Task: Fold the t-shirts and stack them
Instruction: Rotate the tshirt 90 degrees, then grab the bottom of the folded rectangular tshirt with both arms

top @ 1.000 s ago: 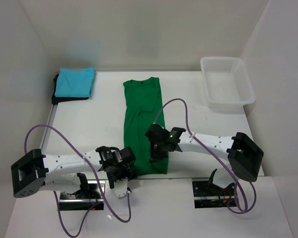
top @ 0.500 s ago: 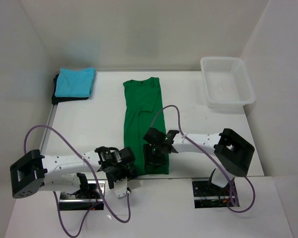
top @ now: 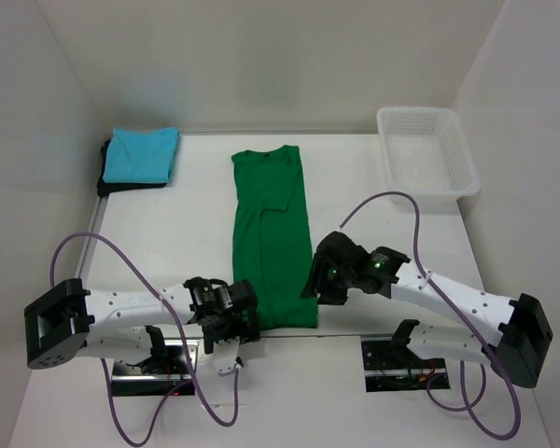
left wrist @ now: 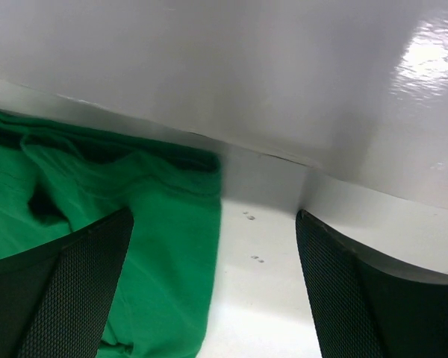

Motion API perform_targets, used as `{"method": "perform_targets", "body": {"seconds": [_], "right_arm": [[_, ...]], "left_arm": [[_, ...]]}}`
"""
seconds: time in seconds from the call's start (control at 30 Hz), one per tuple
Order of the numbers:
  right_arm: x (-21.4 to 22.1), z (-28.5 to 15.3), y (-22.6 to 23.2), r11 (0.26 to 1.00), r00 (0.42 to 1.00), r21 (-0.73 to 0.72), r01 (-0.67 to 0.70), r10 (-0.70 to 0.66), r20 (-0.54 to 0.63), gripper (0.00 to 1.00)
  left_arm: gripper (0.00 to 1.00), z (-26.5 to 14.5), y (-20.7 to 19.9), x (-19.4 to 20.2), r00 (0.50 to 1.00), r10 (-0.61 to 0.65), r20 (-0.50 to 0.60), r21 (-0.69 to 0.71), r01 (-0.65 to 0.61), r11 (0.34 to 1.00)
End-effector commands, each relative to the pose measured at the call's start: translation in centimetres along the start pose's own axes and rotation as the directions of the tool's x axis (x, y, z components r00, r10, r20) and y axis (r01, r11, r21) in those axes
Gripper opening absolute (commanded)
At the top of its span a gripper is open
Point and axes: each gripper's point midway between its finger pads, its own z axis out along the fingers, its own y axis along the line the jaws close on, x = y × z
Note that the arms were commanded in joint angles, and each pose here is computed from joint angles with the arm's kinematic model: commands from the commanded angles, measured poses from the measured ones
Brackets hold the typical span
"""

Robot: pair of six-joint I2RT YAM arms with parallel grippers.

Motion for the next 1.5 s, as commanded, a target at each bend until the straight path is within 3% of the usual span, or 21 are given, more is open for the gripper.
{"method": "perform_targets", "body": {"seconds": [0.0, 0.1, 0.2, 0.23, 0.27, 0.3, 0.33, 0.57, 0.6, 0.63, 0.7, 0.83, 0.93, 1.13, 1.23, 1.33, 1.47], "right_arm": [[0.1, -0.6, -2.2, 0.995, 0.997, 0.061, -0.077, 0.075, 0.031, 0.55], [0.5, -0.5, -3.4, 0.994, 0.997, 0.077, -0.078, 0.075, 0.035, 0.55], [1.2, 0.1, -4.6, 0.990, 0.996, 0.107, -0.088, 0.087, 0.013, 0.55], [1.3, 0.2, -4.7, 0.989, 0.996, 0.115, -0.088, 0.087, 0.010, 0.55], [1.5, 0.7, -5.4, 0.986, 0.996, 0.144, -0.088, 0.089, -0.001, 0.55], [1.4, 1.0, -5.7, 0.983, 0.996, 0.161, -0.088, 0.088, 0.006, 0.55], [1.5, 1.5, -6.4, 0.975, 0.995, 0.197, -0.100, 0.100, 0.007, 0.55], [1.1, 4.7, -7.3, 0.961, 0.996, 0.267, -0.066, 0.081, -0.045, 0.55], [0.8, 5.0, -6.9, 0.962, 0.996, 0.265, -0.066, 0.080, -0.044, 0.55], [0.8, 5.1, -6.9, 0.961, 0.996, 0.271, -0.052, 0.068, -0.050, 0.55], [0.9, 5.2, -7.1, 0.960, 0.997, 0.278, -0.042, 0.060, -0.057, 0.55], [0.4, 4.7, -6.1, 0.970, 0.998, 0.241, -0.044, 0.055, -0.039, 0.55], [-0.6, 3.6, -4.2, 0.981, 1.000, 0.193, -0.024, 0.025, -0.001, 0.39], [0.0, 3.3, 1.2, 0.988, 0.995, 0.114, 0.100, -0.099, -0.017, 0.28], [1.8, 5.2, 3.4, 0.982, 0.983, 0.080, 0.168, -0.162, -0.082, 0.29], [3.3, 7.3, 4.6, 0.978, 0.968, 0.039, 0.203, -0.194, -0.160, 0.44], [4.9, 8.8, 5.7, 0.970, 0.948, 0.010, 0.244, -0.236, -0.216, 0.42]], "left_arm": [[0.96, 0.0, 3.0, -2.1, 0.991, 0.033, 0.126, -0.067, -0.025, 0.997], [0.90, 0.3, 2.3, -2.7, 0.986, 0.002, 0.164, -0.027, 0.003, 1.000], [0.77, 1.0, 1.2, -2.8, 0.985, -0.020, 0.170, 0.007, 0.019, 1.000], [0.72, 1.0, 1.2, -2.8, 0.985, -0.020, 0.170, 0.007, 0.020, 1.000], [0.50, 1.0, 1.3, -2.8, 0.985, -0.037, 0.170, 0.010, 0.036, 0.999], [0.44, 0.7, 1.9, -3.3, 0.978, -0.070, 0.197, -0.002, 0.072, 0.997], [0.44, 0.9, 2.1, -3.4, 0.975, -0.082, 0.206, -0.005, 0.085, 0.996], [0.52, 1.4, 1.7, -3.0, 0.980, -0.057, 0.188, -0.006, 0.060, 0.998], [0.61, 1.4, 1.7, -2.8, 0.982, -0.058, 0.178, -0.005, 0.059, 0.998], [0.90, 1.3, 1.4, -2.9, 0.981, -0.079, 0.178, -0.004, 0.081, 0.997], [1.00, 1.1, 1.9, -2.5, 0.980, -0.114, 0.161, -0.029, 0.120, 0.992], [1.00, 0.4, 1.8, -1.2, 0.980, -0.178, 0.086, -0.058, 0.183, 0.981], [1.00, -0.1, 1.8, -0.7, 0.973, -0.223, 0.058, -0.080, 0.227, 0.971], [1.00, -1.6, 2.2, -0.9, 0.955, -0.290, 0.068, -0.105, 0.296, 0.949], [1.00, -2.0, 1.2, -1.0, 0.950, -0.306, 0.057, -0.086, 0.310, 0.947], [0.98, -2.4, -0.1, -1.3, 0.938, -0.341, 0.054, -0.049, 0.344, 0.938], [0.97, -2.8, -0.5, -1.5, 0.914, -0.401, 0.059, -0.054, 0.404, 0.913]]}}
